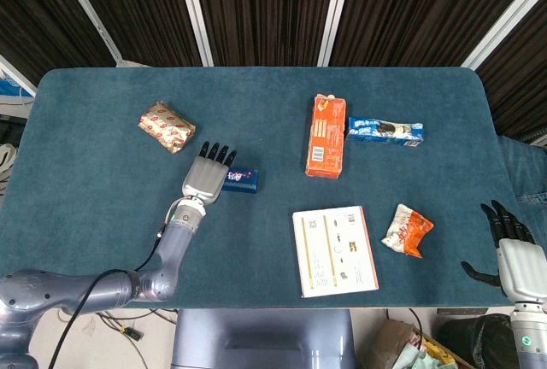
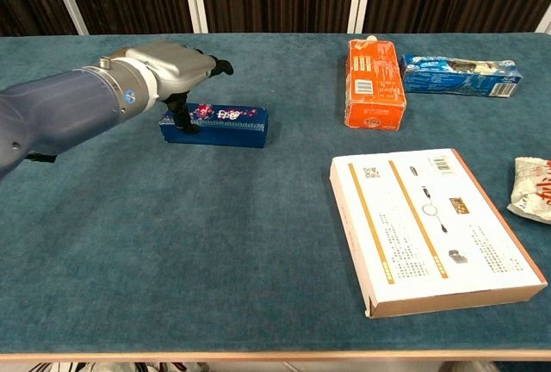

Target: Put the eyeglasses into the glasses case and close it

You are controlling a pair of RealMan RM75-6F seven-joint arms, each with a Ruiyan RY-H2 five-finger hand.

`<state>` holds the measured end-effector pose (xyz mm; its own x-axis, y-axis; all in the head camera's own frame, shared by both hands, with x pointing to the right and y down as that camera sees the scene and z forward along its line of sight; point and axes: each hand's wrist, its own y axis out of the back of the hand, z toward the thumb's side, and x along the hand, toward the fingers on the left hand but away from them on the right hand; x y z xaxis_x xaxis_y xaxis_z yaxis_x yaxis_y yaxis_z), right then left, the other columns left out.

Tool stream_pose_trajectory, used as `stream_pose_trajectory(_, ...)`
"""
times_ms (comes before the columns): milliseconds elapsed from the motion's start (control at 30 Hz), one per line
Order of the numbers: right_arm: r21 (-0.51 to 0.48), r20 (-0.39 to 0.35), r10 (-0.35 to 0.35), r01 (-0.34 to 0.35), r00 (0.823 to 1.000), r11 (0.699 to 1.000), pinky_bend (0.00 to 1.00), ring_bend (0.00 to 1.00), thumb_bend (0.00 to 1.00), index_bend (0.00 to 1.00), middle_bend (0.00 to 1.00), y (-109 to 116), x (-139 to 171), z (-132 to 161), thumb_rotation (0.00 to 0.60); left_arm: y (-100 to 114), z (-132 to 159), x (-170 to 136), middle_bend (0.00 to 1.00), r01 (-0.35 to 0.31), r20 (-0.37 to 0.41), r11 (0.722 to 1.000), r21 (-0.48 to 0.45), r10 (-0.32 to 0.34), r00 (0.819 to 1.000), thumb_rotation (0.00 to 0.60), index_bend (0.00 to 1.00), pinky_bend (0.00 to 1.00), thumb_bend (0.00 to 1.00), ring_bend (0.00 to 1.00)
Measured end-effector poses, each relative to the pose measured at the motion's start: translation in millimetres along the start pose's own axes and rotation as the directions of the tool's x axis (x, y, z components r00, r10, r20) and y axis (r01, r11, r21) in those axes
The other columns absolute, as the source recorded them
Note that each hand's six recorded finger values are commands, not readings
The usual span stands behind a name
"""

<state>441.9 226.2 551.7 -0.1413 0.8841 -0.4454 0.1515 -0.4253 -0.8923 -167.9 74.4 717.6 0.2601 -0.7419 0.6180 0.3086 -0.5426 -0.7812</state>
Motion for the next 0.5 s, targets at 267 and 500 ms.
stream_pose_trajectory(267, 0.012, -0.008, -0.011, 0.011, 1.0, 1.0, 0.16, 0.11, 0.25, 0.07, 0.05, 1.0, -0.1, 0.8, 0.6, 28.5, -55.3, -46.6, 0.05, -0.116, -0.069, 0.992, -0.046, 0.113, 0.991, 0.6, 0.04, 0.05, 0.27, 0.0)
stream_pose_trajectory(500, 0.036, -0.043, -0.034, 0.036, 0.998, 0.999, 0.16, 0.11, 0.25, 0.07, 0.05, 4.2, -0.6, 4.6, 0.6, 35.0, -120.6, -113.7, 0.05, -0.159, -0.106, 0.983, -0.094, 0.148, 0.983, 0.6, 0.05, 0.05, 0.27, 0.0)
